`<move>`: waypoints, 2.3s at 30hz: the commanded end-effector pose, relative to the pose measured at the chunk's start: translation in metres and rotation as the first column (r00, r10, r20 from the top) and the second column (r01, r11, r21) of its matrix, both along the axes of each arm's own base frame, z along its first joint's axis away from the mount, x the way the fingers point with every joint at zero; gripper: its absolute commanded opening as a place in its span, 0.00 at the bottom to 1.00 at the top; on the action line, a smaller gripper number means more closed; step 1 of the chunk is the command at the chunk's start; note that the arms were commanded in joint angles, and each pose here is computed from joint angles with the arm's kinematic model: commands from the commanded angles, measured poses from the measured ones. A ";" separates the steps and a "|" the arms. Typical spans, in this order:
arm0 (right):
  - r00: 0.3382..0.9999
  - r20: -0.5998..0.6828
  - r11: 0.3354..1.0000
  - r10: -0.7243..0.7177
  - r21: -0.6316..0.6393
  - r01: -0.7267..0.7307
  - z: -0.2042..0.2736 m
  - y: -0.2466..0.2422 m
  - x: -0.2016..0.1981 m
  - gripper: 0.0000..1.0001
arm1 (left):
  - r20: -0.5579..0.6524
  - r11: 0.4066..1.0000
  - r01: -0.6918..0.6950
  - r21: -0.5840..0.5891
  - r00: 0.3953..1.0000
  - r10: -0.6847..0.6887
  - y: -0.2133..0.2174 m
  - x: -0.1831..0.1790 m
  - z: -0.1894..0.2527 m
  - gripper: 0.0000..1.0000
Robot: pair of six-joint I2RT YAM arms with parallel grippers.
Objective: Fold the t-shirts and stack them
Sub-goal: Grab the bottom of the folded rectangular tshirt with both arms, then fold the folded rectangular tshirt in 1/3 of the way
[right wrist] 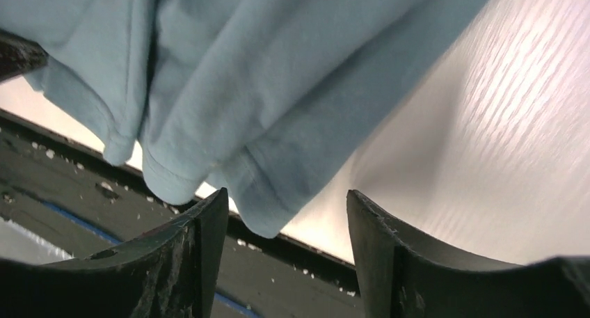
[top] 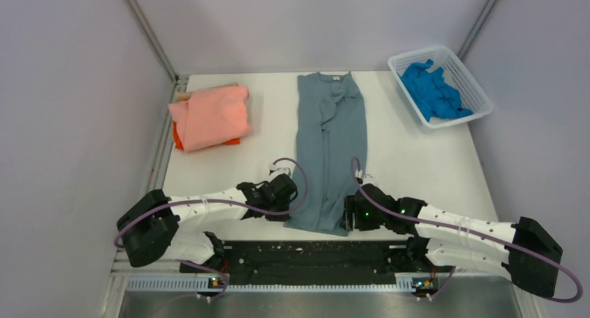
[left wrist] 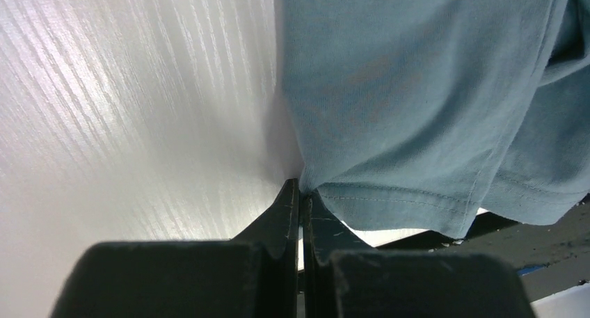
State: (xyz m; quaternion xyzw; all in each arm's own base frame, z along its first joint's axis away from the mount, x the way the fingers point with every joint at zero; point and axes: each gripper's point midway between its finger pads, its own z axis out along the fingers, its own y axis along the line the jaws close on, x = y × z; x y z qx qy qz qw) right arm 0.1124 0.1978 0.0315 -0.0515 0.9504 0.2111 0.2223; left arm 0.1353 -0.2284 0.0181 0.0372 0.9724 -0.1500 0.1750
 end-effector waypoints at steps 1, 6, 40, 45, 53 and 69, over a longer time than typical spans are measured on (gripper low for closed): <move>0.994 -0.105 0.999 0.035 0.039 -0.031 -0.006 0.002 -0.024 0.61 | 0.009 0.999 0.030 -0.020 1.000 -0.029 -0.007 0.001 0.005 0.00; 0.995 -0.095 0.993 0.018 0.114 -0.007 -0.009 0.016 -0.019 0.51 | 0.003 0.998 0.058 -0.037 0.998 -0.058 -0.015 0.001 0.006 0.00; 0.927 0.341 0.987 -0.157 0.091 0.134 0.096 -0.016 0.054 0.00 | 0.307 0.968 0.101 -0.229 0.951 -0.027 -0.057 0.067 0.090 0.00; 0.875 0.414 0.968 -0.251 0.131 0.215 0.117 -0.016 0.101 0.00 | 0.283 0.968 0.006 -0.251 0.957 0.068 -0.069 0.122 0.099 0.00; 0.809 0.500 0.951 -0.309 0.150 0.271 0.140 -0.021 0.150 0.00 | 0.312 0.975 -0.041 -0.219 0.944 0.110 -0.074 0.182 0.117 0.00; 0.774 0.539 0.943 -0.333 0.181 0.280 0.161 -0.027 0.224 0.00 | 0.350 0.982 -0.130 -0.140 0.921 0.172 -0.057 0.252 0.129 0.00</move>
